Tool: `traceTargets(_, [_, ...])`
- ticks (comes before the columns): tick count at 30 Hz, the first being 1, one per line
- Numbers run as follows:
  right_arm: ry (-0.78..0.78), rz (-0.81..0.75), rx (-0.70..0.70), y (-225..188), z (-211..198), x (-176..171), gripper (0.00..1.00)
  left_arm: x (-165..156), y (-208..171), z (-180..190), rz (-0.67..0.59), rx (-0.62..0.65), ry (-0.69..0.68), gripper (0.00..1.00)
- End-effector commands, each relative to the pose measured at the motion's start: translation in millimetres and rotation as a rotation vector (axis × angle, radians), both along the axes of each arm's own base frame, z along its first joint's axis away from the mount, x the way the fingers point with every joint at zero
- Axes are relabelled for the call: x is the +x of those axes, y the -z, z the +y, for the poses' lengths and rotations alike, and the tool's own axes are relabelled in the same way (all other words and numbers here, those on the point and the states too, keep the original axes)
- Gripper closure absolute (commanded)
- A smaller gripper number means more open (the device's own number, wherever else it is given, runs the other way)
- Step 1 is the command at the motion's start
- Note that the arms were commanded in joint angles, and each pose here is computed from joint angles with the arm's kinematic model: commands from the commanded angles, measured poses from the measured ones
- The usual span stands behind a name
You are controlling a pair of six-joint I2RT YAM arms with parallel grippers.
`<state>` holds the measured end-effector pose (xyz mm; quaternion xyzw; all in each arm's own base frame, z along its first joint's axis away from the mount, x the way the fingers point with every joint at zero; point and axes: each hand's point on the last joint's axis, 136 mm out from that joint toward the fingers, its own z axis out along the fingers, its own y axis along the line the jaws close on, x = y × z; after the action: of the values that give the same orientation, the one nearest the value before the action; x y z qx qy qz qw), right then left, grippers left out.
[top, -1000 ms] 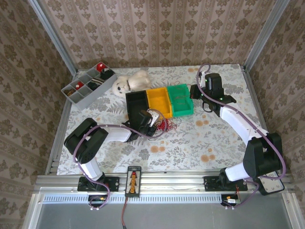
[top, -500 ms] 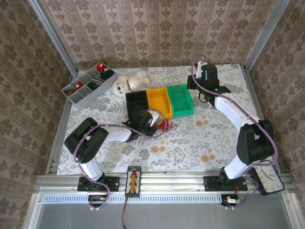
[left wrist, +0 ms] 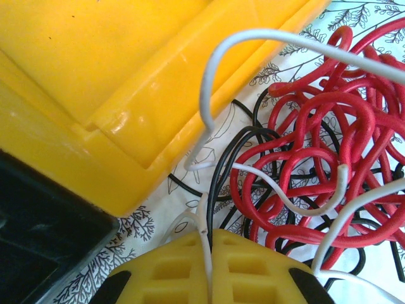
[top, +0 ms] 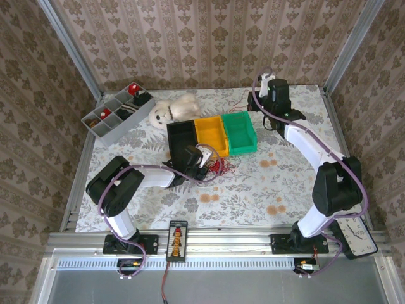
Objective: Untangle the cables
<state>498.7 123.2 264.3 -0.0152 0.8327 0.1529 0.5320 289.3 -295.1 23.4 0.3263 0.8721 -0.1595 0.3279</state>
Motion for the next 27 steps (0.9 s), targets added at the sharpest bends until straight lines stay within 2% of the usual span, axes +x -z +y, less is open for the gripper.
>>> traceTargets(1, [0.01,-0.074,-0.015,-26,-8,-9,1.0,-8,12,7,0.054,0.039,0.011,1.0])
traceTargets(8, [0.059,-0.135,-0.005,-44,-18,-19,1.0,-8,12,7,0.053,0.041,0.009,1.0])
traceTargets(20, [0.128,-0.303,0.006,-109,-39,-58,1.0,-7,15,7,0.062,0.05,0.006,1.0])
traceTargets(27, [0.134,-0.263,-0.015,-99,-44,-72,1.0,-7,17,7,0.066,0.051,0.005,1.0])
